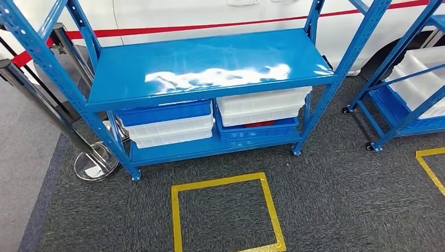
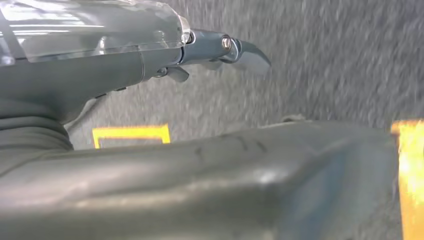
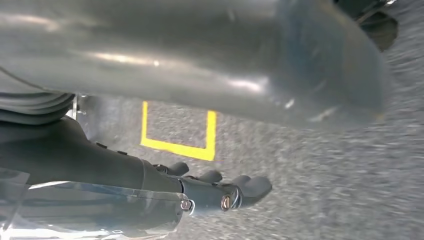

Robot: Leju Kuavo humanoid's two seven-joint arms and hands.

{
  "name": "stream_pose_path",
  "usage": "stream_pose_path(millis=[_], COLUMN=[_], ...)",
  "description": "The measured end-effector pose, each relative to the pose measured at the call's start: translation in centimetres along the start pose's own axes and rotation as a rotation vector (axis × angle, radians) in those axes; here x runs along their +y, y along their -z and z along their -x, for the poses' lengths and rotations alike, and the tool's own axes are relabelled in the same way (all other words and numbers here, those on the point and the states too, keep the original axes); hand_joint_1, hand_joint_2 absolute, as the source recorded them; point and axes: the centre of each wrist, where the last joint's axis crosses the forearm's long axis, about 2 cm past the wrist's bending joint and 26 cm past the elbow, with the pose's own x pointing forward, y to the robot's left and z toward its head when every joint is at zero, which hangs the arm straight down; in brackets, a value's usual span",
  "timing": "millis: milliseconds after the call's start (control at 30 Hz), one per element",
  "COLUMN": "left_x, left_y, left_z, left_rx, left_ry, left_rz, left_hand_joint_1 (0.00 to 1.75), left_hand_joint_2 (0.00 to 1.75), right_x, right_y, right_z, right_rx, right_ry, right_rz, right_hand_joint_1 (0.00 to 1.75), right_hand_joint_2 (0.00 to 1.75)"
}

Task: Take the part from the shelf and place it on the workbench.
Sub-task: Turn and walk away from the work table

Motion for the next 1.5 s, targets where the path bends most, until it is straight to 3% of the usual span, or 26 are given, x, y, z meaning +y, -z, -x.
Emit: stream_pose_path(millis=[267, 1267, 1400, 1500], left_x=[-0.2, -0.4, -0.3, -0.3], left_y=[-0.2, -0.1, -0.1, -0.1], left_z=[0.6, 0.1, 0.1, 0.2], left_rx=[0.021, 0.028, 0.031, 0.034], left_ry=[-0.002, 0.008, 0.001, -0.007], left_rz=[0.007, -0.017, -0.024, -0.033], left_hand_joint_1=[0.00, 0.00, 0.00, 0.00], left_hand_joint_2=[0.00, 0.00, 0.00, 0.00], right_x=[0.0, 0.2, 0.2, 0.2], right_y=[0.0, -0.1, -0.1, -0.1], right_z=[1.4, -0.3, -0.5, -0.5], right_rx=[0.039, -0.011, -0.016, -0.018], right_ry=[-0.003, 0.008, 0.005, 0.000], right_rz=[-0.005, 0.027, 0.029, 0.029], right_hand_joint_1=[0.00, 0.00, 0.00, 0.00], right_hand_joint_2=[0.00, 0.00, 1.75, 1.75])
